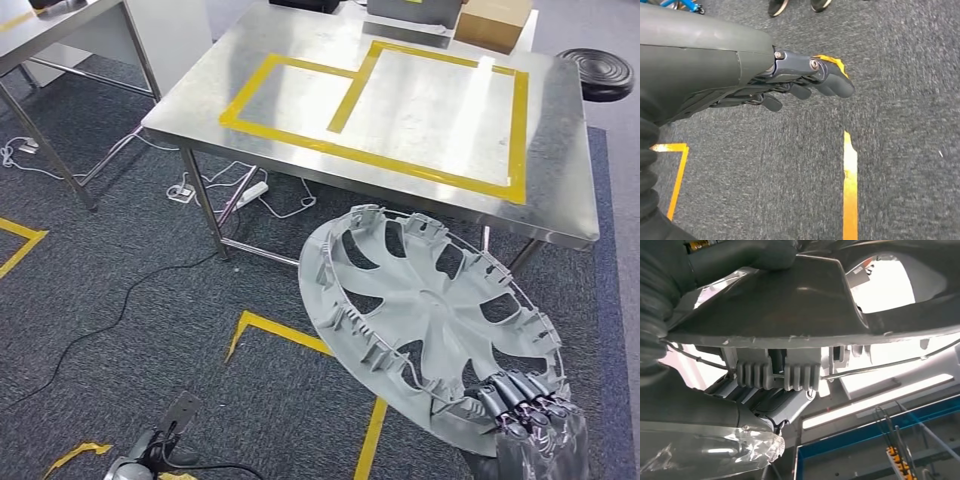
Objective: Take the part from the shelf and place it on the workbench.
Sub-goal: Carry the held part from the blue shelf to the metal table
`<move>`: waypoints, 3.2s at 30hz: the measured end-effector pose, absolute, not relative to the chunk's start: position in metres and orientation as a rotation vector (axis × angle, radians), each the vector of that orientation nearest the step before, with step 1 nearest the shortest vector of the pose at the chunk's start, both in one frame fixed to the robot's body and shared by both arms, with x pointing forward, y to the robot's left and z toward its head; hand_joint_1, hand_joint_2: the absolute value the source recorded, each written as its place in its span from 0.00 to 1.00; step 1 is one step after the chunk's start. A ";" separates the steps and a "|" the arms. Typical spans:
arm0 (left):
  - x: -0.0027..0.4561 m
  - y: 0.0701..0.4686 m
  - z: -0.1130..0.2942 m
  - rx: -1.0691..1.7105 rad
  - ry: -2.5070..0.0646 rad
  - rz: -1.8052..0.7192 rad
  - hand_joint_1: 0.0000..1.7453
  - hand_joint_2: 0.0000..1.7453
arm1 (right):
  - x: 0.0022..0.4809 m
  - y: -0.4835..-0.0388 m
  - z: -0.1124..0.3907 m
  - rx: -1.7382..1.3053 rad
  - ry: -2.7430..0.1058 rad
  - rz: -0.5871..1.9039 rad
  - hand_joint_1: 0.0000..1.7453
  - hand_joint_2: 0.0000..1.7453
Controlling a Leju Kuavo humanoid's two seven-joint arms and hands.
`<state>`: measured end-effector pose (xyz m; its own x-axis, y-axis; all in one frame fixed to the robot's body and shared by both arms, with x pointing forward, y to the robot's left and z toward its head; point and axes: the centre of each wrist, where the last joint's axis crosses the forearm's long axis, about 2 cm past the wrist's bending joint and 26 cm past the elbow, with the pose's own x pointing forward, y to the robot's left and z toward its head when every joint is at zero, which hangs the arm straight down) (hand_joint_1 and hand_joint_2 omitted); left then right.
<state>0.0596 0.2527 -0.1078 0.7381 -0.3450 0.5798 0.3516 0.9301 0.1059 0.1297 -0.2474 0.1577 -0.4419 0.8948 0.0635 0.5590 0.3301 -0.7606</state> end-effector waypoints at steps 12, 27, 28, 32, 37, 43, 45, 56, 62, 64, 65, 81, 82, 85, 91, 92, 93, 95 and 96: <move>0.060 0.253 -0.108 -0.028 -0.646 -0.389 0.00 1.00 | 0.132 -0.248 0.159 -1.267 -2.139 0.933 1.00 1.00; 0.061 0.253 -0.108 -0.037 -0.647 -0.398 0.00 1.00 | 0.136 -0.243 0.162 -1.358 -2.181 1.010 1.00 1.00; 0.061 0.253 -0.108 -0.038 -0.647 -0.399 0.00 1.00 | 0.137 -0.243 0.162 -1.372 -2.183 1.014 1.00 1.00; 0.061 0.253 -0.108 -0.041 -0.646 -0.403 0.00 1.00 | 0.138 -0.241 0.163 -1.391 -2.185 1.019 1.00 1.00; 0.061 0.252 -0.108 -0.042 -0.647 -0.406 0.00 1.00 | 0.140 -0.240 0.165 -1.398 -2.194 1.007 1.00 1.00; 0.062 0.251 -0.107 -0.043 -0.650 -0.407 0.00 1.00 | 0.140 -0.240 0.166 -1.401 -2.195 1.000 1.00 1.00; 0.061 0.251 -0.108 -0.044 -0.648 -0.407 0.00 1.00 | 0.140 -0.240 0.166 -1.402 -2.195 0.999 1.00 1.00; 0.062 0.253 -0.108 -0.039 -0.648 -0.409 0.00 1.00 | 0.146 -0.236 0.167 -1.265 -2.263 0.961 1.00 1.00; 0.061 0.254 -0.108 -0.037 -0.645 -0.408 0.00 1.00 | 0.147 -0.236 0.161 -1.209 -2.240 0.939 1.00 1.00; 0.061 0.254 -0.108 -0.037 -0.646 -0.408 0.00 1.00 | 0.147 -0.236 0.160 -1.203 -2.240 0.938 1.00 1.00; 0.061 0.254 -0.108 -0.037 -0.646 -0.408 0.00 1.00 | 0.148 -0.236 0.160 -1.203 -2.242 0.938 1.00 1.00; 0.061 0.254 -0.108 -0.037 -0.646 -0.411 0.00 1.00 | 0.154 -0.236 0.164 -1.234 -2.242 0.908 1.00 1.00; 0.061 0.254 -0.108 -0.038 -0.647 -0.411 0.00 1.00 | 0.155 -0.236 0.164 -1.233 -2.244 0.906 1.00 1.00; 0.060 0.253 -0.108 -0.042 -0.646 -0.411 0.00 1.00 | 0.156 -0.236 0.164 -1.227 -2.245 0.896 1.00 1.00; 0.061 0.253 -0.108 -0.041 -0.648 -0.412 0.00 1.00 | 0.160 -0.237 0.164 -1.223 -2.253 0.895 1.00 1.00; 0.061 0.253 -0.108 -0.041 -0.648 -0.412 0.00 1.00 | 0.160 -0.237 0.164 -1.220 -2.254 0.895 1.00 1.00; 0.060 0.253 -0.108 -0.042 -0.647 -0.412 0.00 1.00 | 0.161 -0.237 0.164 -1.218 -2.255 0.894 1.00 1.00; 0.060 0.252 -0.108 -0.042 -0.648 -0.412 0.00 1.00 | 0.162 -0.238 0.164 -1.223 -2.257 0.895 1.00 1.00; 0.061 0.252 -0.108 -0.043 -0.648 -0.413 0.00 1.00 | 0.163 -0.238 0.165 -1.228 -2.260 0.894 1.00 1.00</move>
<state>0.0608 0.2523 -0.1077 0.7191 -0.3599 0.5945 0.3862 0.9181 0.0886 0.1633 -0.2383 0.1647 -0.5241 0.8499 0.0544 0.5828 0.4045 -0.7048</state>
